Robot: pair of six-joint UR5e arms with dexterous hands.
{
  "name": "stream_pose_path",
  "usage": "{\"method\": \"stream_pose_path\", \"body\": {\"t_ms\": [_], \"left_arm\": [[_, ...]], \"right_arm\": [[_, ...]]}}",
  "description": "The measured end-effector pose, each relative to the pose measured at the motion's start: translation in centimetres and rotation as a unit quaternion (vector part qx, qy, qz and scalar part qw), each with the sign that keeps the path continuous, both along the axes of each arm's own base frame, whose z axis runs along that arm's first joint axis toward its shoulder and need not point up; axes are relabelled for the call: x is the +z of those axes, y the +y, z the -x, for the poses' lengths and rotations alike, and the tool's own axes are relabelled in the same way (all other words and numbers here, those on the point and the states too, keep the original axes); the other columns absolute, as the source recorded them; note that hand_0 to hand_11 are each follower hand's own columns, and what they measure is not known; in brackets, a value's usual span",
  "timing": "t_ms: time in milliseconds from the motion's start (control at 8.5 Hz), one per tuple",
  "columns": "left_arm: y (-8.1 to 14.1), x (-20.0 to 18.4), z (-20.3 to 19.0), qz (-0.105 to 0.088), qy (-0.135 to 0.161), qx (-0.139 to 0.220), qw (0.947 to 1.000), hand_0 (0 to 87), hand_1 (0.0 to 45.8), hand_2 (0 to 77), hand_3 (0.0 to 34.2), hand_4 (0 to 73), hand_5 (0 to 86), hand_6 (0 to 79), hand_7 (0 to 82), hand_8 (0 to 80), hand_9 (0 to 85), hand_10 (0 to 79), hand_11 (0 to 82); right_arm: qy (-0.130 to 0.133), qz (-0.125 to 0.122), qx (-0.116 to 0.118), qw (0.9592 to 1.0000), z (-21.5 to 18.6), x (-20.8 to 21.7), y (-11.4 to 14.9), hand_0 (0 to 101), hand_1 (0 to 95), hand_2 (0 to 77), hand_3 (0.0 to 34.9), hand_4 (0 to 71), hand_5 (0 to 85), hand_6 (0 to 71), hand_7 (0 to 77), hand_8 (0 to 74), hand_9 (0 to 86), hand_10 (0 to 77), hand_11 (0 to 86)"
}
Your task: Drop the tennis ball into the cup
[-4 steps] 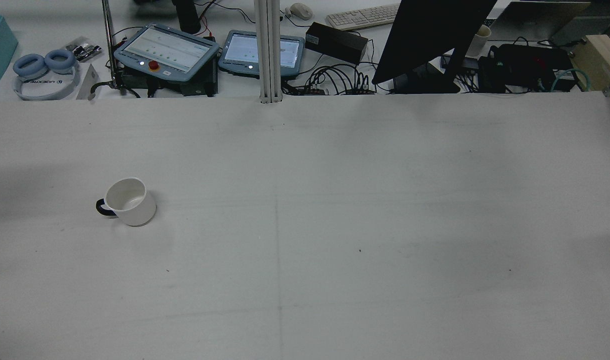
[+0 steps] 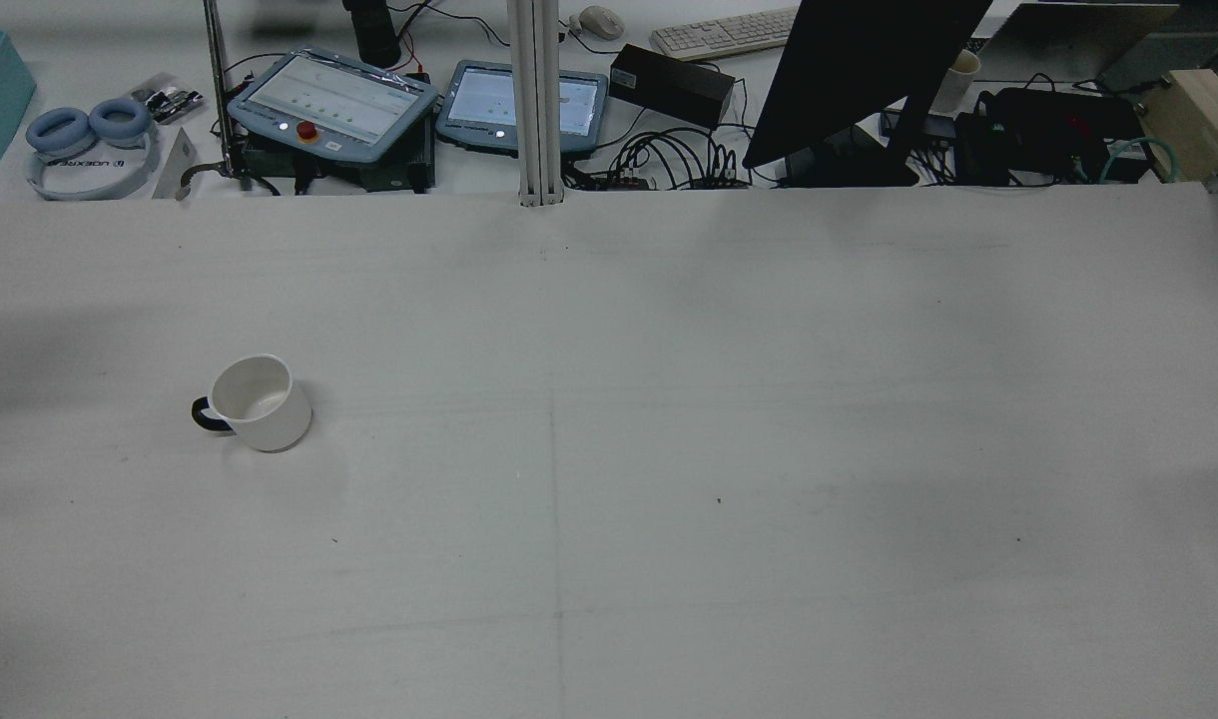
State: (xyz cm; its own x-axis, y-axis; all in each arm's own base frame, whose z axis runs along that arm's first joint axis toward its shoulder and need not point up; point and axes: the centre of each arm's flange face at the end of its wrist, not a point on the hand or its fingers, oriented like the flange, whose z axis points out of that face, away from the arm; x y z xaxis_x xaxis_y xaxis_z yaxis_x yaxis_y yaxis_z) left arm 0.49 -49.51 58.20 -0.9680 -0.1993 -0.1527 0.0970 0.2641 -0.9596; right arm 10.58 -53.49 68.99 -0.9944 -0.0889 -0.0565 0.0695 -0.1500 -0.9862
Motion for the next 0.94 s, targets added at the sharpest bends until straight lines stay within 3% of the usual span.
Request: {"method": "stream_pose_path", "body": {"t_ms": [235,588,941], "left_arm": [[-0.5,-0.9,-6.6,-0.026,0.010,0.062,0.9977,79.7,16.9,51.8,0.0,32.2,33.3,67.6,43.1,50.2,64.4,41.5,62.2],[-1.7,-4.9,-19.6,-0.043,0.023,0.162,0.9856,79.7,16.4,52.4,0.0,33.8,32.7,67.6,43.1,50.2,64.4,41.5,60.5],[-1.5,-7.2,-26.1,-0.043,0.028,0.201,0.9782,79.7,16.4,52.4,0.0,33.8,32.2,67.6,43.1,50.2,64.4,40.9,61.1]], "right_arm": [[0.000,0.000,0.000,1.0000,0.0,0.0,0.0,0,0.5,0.5,0.0,0.0,0.0,0.0,0.0,0.0,0.0,0.0,0.5],[0.000,0.000,0.000,1.0000,0.0,0.0,0.0,0,0.5,0.5,0.0,0.0,0.0,0.0,0.0,0.0,0.0,0.0,0.5],[0.000,0.000,0.001,1.0000,-0.1,0.0,0.0,0,0.5,0.5,0.0,0.0,0.0,0.0,0.0,0.0,0.0,0.0,0.5]]}}
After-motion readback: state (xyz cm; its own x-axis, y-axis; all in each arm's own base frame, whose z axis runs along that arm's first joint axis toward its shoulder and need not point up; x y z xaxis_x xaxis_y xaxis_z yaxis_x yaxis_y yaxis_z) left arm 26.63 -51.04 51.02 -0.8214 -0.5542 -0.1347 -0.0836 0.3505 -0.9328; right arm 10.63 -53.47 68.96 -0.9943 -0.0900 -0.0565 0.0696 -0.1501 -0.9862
